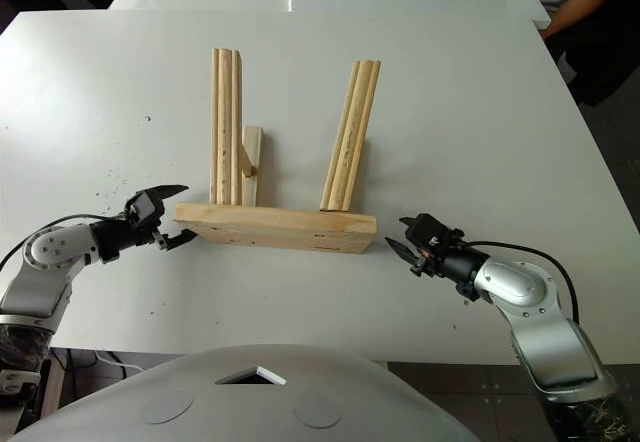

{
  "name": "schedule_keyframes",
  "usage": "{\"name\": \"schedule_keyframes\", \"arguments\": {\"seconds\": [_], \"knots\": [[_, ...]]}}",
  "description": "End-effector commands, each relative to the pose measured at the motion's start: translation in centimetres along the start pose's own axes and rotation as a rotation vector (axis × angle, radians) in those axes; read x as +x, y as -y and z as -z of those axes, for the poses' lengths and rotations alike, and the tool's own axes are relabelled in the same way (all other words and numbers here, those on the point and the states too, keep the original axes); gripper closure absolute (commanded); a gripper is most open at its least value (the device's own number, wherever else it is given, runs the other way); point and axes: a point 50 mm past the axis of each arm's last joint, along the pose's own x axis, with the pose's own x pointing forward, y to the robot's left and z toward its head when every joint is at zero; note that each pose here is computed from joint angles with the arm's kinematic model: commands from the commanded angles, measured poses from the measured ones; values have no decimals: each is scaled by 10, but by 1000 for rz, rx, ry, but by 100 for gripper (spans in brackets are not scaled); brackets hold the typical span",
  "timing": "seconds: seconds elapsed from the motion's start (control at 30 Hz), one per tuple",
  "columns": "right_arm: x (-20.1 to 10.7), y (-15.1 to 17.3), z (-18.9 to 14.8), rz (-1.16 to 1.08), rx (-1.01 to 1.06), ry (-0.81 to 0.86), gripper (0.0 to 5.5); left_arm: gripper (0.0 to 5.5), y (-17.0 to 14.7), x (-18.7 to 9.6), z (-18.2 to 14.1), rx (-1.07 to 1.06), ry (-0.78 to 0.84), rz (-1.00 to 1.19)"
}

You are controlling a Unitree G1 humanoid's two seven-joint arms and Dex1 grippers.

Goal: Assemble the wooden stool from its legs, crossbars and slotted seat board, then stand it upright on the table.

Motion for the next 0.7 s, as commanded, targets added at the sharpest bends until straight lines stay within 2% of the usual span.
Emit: {"name": "schedule_keyframes", "arguments": {"seconds": [0.03, 0.23, 0.43, 0.6, 0.7], "knots": [[9, -12, 2, -24, 9, 13, 332, 110, 27, 6, 21, -42, -94, 87], [5, -27, -3, -80, 24, 38, 332, 110, 29, 9, 2, -74, -17, 107], [2, -23, -5, -71, 18, 40, 332, 110, 40, 7, -3, -58, -43, 174], [-17, -17, -37, -63, 34, 164, 332, 110, 33, -3, -52, -202, 98, 214], [-36, -13, -59, -76, 26, 237, 332, 110, 23, -19, -84, -316, 192, 268]]}}
